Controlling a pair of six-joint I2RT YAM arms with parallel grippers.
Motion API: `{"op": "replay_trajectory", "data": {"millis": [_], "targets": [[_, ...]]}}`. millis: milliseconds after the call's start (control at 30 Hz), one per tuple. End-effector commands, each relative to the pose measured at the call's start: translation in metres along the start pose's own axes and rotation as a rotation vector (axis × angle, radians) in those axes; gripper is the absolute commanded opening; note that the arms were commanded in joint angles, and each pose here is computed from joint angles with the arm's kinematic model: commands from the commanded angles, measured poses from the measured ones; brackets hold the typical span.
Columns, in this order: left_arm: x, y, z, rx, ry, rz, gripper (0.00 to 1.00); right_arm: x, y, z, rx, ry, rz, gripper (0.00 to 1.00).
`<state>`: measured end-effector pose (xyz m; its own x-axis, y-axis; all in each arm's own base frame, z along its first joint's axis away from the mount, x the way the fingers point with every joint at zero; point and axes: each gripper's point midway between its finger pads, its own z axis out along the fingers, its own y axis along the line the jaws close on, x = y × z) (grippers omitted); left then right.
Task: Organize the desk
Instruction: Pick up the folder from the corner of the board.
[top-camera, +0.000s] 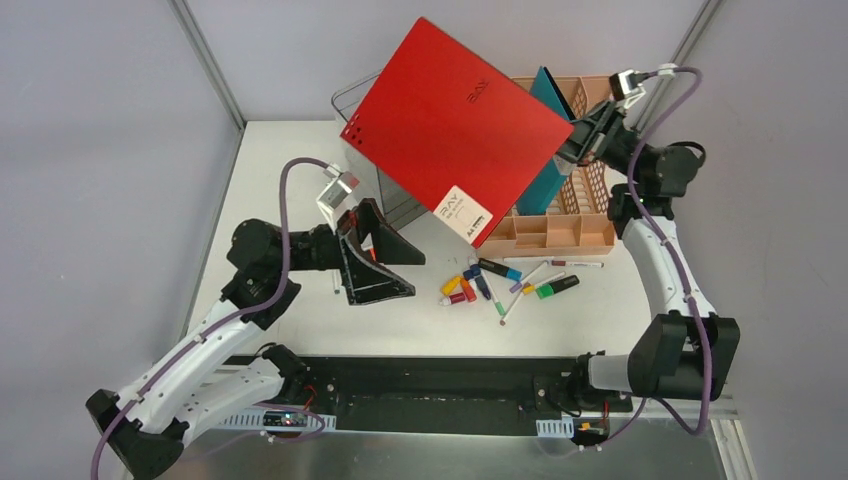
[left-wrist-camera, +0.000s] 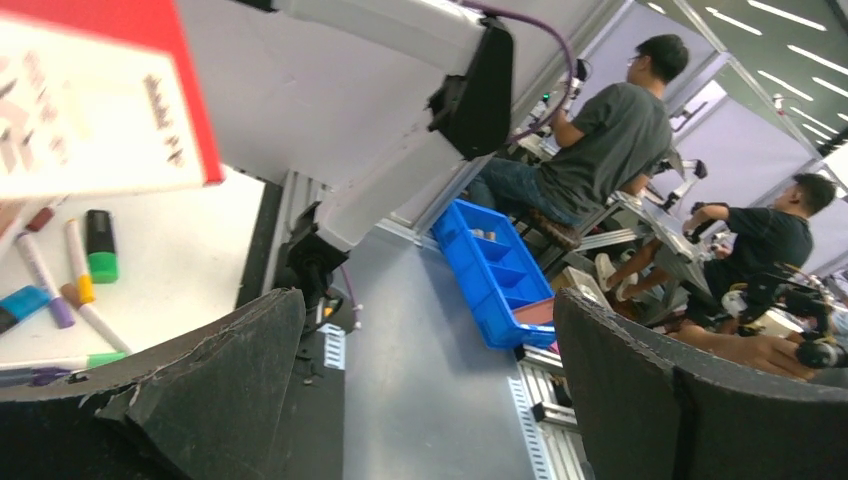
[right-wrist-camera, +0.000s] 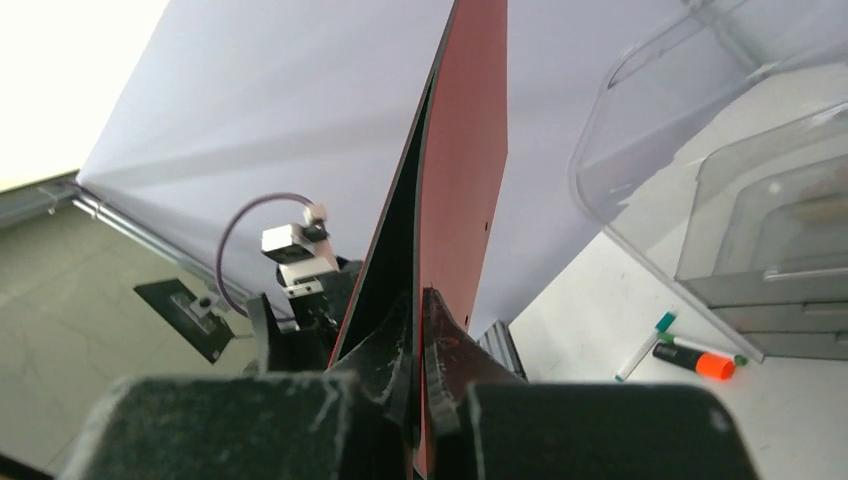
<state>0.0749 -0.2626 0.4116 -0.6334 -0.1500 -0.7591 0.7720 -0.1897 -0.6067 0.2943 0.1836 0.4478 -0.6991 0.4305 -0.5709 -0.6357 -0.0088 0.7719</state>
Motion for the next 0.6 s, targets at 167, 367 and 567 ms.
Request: {"op": "replay_trajectory", "data": {"millis": [167,367,567], "targets": [[-0.026,0.082,0.009,-0.184,-0.229,0.158,0.99,-0.033,0.073,-0.041,-0.091,-0.166,-0.179,0.00],[-0.065,0.105,0.020,-0.193,-0.420,0.122,0.99,-0.026,0.071,-0.047,-0.046,-0.180,-0.203,0.00],[-0.091,0.118,0.039,-0.145,-0.495,0.091,0.95,-0.021,0.069,-0.050,-0.022,-0.180,-0.216,0.00]]}}
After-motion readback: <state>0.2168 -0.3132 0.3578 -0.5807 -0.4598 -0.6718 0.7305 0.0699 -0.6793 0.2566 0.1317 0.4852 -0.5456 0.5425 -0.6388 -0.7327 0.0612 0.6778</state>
